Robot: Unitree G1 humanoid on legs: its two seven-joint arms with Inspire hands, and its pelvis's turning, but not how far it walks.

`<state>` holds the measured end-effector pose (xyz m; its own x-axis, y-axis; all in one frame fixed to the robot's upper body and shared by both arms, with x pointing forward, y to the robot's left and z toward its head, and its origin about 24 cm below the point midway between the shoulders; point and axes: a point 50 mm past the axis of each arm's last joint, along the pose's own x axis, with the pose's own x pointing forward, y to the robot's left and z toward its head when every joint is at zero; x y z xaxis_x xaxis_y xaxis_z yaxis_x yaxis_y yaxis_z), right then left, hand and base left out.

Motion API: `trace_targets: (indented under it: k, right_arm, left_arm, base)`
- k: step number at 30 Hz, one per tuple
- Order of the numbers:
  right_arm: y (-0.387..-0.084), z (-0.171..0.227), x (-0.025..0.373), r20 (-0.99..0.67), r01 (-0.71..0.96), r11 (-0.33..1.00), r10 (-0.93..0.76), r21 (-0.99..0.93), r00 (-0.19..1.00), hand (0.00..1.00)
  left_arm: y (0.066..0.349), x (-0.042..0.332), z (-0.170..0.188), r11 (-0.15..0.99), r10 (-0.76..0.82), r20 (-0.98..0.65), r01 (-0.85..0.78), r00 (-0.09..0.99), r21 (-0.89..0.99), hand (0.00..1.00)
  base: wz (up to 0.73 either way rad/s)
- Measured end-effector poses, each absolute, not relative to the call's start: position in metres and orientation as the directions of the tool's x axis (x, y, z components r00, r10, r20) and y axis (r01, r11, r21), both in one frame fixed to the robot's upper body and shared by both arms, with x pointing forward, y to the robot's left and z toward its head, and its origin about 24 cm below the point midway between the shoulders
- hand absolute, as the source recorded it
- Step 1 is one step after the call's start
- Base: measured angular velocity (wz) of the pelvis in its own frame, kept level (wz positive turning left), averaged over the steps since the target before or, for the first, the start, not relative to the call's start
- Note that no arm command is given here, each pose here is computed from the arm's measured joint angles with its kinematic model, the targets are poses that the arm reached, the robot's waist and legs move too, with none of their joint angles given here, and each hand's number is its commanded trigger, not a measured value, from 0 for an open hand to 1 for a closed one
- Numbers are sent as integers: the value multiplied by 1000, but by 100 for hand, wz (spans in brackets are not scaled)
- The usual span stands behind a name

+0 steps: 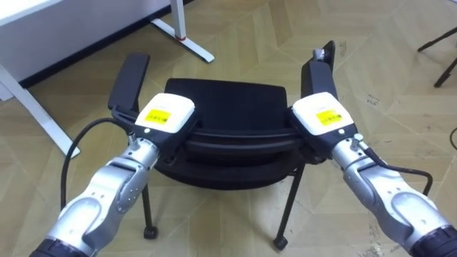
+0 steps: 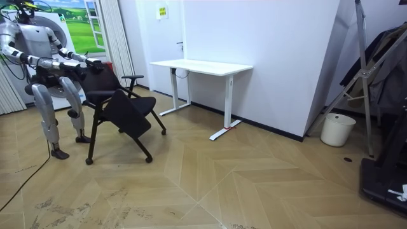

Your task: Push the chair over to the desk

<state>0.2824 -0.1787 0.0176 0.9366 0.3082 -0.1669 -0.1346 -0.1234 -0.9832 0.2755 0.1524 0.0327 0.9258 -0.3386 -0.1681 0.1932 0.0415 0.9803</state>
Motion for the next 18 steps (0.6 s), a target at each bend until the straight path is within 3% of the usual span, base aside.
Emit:
trace_targets:
  k: [18]
  right_arm:
    - [-176, 4, 288, -202, -186, -84, 274, -979, 940, 100]
  left_arm:
    - [157, 291, 24, 17, -346, -186, 204, 920, 979, 100]
  base:
    - [8]
